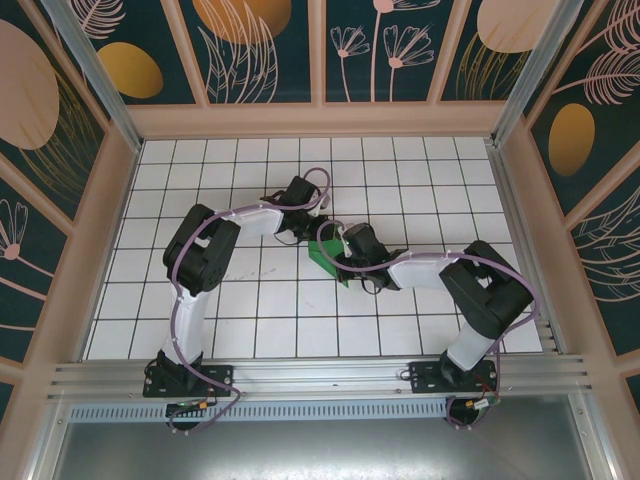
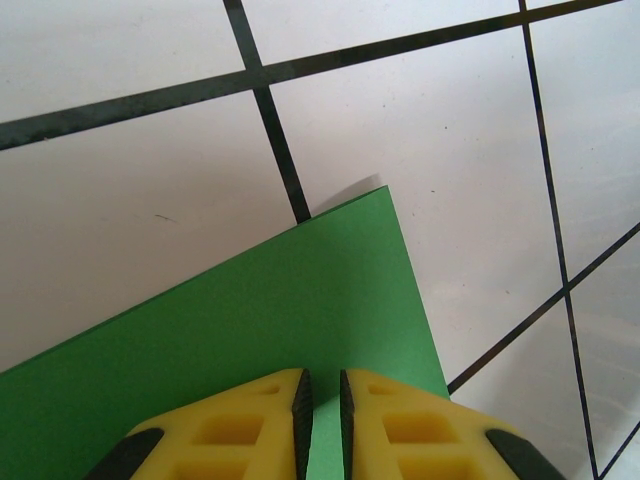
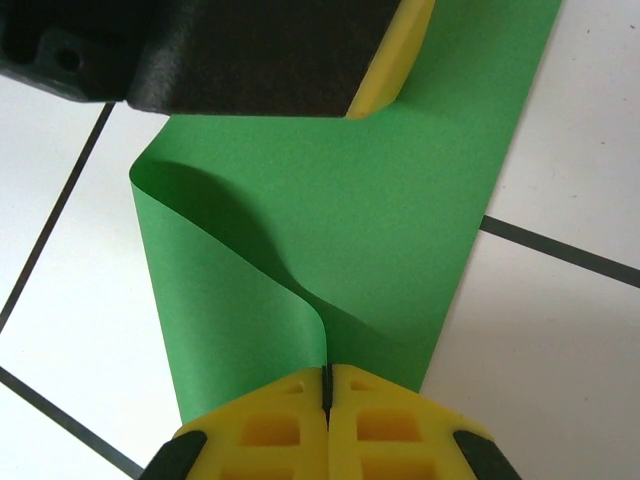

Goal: Fold a paper plane with a square sheet of paper (fold left side to right side)
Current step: Third fold the triangle at the center of the table.

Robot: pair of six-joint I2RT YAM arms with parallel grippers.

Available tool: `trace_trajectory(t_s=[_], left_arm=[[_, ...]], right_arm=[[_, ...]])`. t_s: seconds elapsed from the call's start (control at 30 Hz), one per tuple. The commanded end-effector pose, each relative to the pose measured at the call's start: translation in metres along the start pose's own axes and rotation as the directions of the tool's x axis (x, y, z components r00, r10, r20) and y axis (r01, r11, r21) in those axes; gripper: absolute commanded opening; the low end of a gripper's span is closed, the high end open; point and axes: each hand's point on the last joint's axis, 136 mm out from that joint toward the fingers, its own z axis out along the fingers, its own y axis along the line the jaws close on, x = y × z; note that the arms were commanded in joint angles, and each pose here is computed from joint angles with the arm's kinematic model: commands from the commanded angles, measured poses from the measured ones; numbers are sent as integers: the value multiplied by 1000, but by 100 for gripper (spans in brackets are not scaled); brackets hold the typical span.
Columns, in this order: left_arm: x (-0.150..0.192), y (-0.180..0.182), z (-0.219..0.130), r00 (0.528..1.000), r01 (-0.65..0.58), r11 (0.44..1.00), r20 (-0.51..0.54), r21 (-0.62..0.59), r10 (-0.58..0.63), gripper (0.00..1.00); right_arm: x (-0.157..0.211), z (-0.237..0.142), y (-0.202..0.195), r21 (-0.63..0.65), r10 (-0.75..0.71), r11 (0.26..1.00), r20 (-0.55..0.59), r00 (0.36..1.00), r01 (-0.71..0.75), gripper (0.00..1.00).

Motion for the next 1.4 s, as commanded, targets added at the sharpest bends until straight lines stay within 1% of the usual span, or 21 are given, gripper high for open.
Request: trace_trajectory(t_s=[0.0,0.73,1.37], left_arm=[[28,23,18,997,15,998,-76,-68,-20,21],[30,23,19,997,16,998,-77,-68,-22,20],[30,21,20,996,15,998,-81,-66,-20,21]], right_arm=[[-12,-2,-3,19,20,1000,24,1000,-21,0],[-19,-9,-3,12,29,999,58,998,-30,0],[-11,1,-7,30,32,999,23,999,-32,0]])
